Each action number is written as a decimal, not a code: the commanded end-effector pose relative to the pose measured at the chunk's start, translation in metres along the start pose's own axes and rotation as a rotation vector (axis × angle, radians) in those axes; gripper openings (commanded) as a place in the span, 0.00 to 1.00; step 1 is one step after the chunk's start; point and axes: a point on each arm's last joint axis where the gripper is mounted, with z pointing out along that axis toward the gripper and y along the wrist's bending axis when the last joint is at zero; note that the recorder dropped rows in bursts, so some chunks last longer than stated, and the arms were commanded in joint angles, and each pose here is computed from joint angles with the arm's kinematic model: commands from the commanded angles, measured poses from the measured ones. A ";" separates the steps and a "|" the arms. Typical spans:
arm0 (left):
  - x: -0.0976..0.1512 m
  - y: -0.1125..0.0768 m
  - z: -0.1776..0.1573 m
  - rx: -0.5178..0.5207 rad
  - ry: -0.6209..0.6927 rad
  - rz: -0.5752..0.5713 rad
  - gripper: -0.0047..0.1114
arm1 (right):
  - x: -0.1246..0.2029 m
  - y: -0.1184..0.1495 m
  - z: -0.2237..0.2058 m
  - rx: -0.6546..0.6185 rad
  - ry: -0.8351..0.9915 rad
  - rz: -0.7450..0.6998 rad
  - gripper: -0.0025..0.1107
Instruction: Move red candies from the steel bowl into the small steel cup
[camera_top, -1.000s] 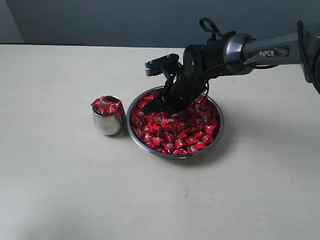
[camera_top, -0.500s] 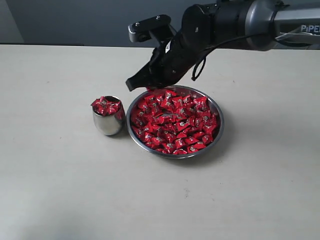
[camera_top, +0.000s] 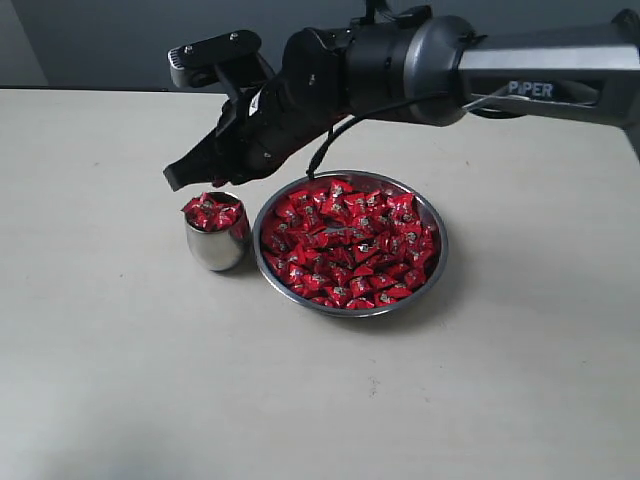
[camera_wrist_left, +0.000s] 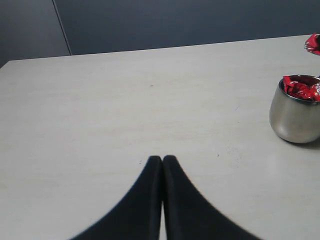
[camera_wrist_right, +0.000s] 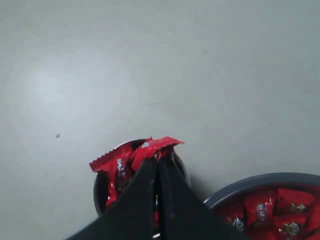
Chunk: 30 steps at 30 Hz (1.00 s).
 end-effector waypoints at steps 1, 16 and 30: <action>-0.003 0.000 -0.001 0.006 -0.019 0.002 0.04 | 0.001 -0.001 0.016 -0.013 0.048 -0.003 0.01; -0.003 0.000 -0.001 0.006 -0.019 0.002 0.04 | 0.005 -0.002 0.027 -0.008 0.116 -0.035 0.31; -0.003 0.000 -0.001 0.006 -0.019 0.002 0.04 | -0.025 0.011 -0.085 0.001 0.149 -0.005 0.15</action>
